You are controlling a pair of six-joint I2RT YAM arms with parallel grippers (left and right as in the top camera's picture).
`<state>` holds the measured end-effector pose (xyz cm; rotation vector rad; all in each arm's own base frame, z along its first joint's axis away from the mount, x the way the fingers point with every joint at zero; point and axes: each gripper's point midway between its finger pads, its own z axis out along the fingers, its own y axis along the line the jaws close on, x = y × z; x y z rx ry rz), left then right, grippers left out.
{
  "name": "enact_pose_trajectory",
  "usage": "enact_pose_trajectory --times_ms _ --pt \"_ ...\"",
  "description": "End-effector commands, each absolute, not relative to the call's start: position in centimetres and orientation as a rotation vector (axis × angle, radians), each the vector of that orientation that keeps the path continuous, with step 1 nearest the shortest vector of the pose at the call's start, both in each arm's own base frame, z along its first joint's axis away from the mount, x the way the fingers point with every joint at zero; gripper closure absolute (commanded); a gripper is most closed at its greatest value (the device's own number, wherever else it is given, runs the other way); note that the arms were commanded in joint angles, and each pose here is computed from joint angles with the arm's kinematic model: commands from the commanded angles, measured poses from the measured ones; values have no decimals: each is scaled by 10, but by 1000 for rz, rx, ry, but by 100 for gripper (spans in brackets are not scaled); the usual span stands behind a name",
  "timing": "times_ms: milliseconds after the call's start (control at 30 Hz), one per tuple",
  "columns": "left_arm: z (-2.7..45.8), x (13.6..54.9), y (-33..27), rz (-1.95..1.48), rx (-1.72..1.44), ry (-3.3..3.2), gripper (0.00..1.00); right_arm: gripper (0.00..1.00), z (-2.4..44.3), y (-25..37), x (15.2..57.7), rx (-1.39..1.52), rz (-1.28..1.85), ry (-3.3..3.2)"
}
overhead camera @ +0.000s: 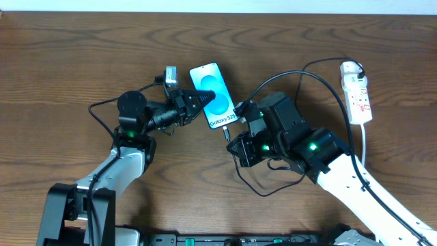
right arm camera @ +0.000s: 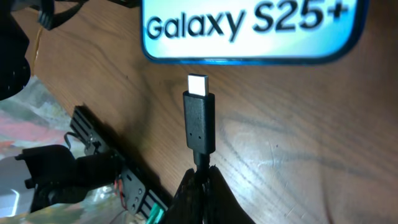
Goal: Plug charger to phone and switch on socket
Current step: 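Bring the plug to the phone's bottom port and push it in, then hold the phone with the left gripper and press the plug upward into the port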
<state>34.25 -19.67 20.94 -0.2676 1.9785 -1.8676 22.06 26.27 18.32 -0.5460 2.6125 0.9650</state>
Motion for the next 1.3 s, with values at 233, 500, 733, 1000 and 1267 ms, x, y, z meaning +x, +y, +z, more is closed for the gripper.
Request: enact_pose_trajectory --times_ms 233,500,733,1000,1267 --pt "228 336 -201 -1923 -192 1967 93 99 181 263 212 -490 1003 2671" --pt "228 332 -202 -1938 -168 1978 93 99 181 264 213 -480 1006 2672" --pt "228 333 -202 -1949 -187 1983 93 99 181 264 212 -423 1019 2694" --pt "229 332 -203 -1961 -203 1986 93 99 182 264 213 -424 1020 2689" --pt "229 332 -203 -1966 -212 1988 92 99 183 266 214 -428 1030 2680"
